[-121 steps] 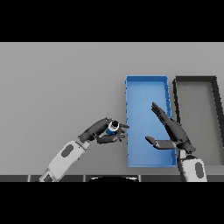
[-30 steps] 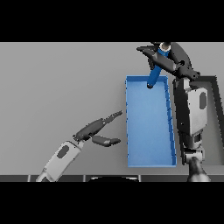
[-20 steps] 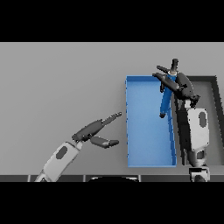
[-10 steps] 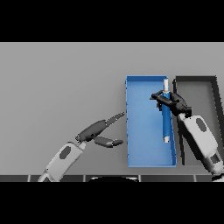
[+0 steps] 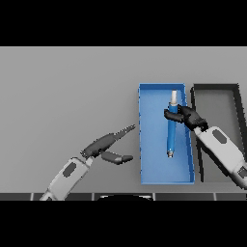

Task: Pick up the blue pipe and place it into the blue bin.

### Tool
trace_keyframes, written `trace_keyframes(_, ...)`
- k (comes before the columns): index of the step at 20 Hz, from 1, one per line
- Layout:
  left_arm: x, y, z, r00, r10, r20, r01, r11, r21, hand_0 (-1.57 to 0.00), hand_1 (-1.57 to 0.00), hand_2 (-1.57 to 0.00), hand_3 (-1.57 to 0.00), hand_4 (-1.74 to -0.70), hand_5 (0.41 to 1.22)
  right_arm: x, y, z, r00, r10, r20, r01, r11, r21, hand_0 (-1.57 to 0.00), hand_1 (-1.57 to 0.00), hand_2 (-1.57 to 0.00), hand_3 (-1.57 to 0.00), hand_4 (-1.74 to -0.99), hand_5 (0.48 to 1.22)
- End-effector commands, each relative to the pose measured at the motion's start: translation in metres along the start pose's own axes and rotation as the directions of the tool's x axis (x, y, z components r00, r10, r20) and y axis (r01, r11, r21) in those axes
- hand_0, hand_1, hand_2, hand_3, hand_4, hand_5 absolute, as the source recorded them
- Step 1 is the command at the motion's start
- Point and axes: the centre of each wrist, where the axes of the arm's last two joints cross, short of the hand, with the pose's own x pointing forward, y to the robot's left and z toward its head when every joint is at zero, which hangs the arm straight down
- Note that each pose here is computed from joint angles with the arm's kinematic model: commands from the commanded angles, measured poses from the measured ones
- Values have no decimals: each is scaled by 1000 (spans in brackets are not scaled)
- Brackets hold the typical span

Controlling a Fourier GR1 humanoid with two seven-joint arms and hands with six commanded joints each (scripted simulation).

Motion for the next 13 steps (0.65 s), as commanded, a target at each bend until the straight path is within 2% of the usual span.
trace_keyframes(1, 0, 0, 0, 1000, -2, -4, 2, 1000, 2, 1, 1, 1, 1, -831, 471, 0, 0, -1, 1000, 6, -3, -6, 1000, -4, -123, -94, -91, -55, -1189, 880)
trace_keyframes(6, -1, 1, 2, 1000, -2, -12, 2, 1000, 1, 1, 1, 1, 1, -828, 472, -4, 4, -3, 1000, 7, -7, -7, 1000, -24, -40, -30, -29, -17, -1182, 795)
trace_keyframes(13, -3, -2, -12, 999, -21, -43, 21, 1000, 1, 1, 1, 1, 1, -826, 474, 0, 1, 4, 1000, 28, 11, -28, 999, -17, -20, -15, -14, -8, -1186, 769)
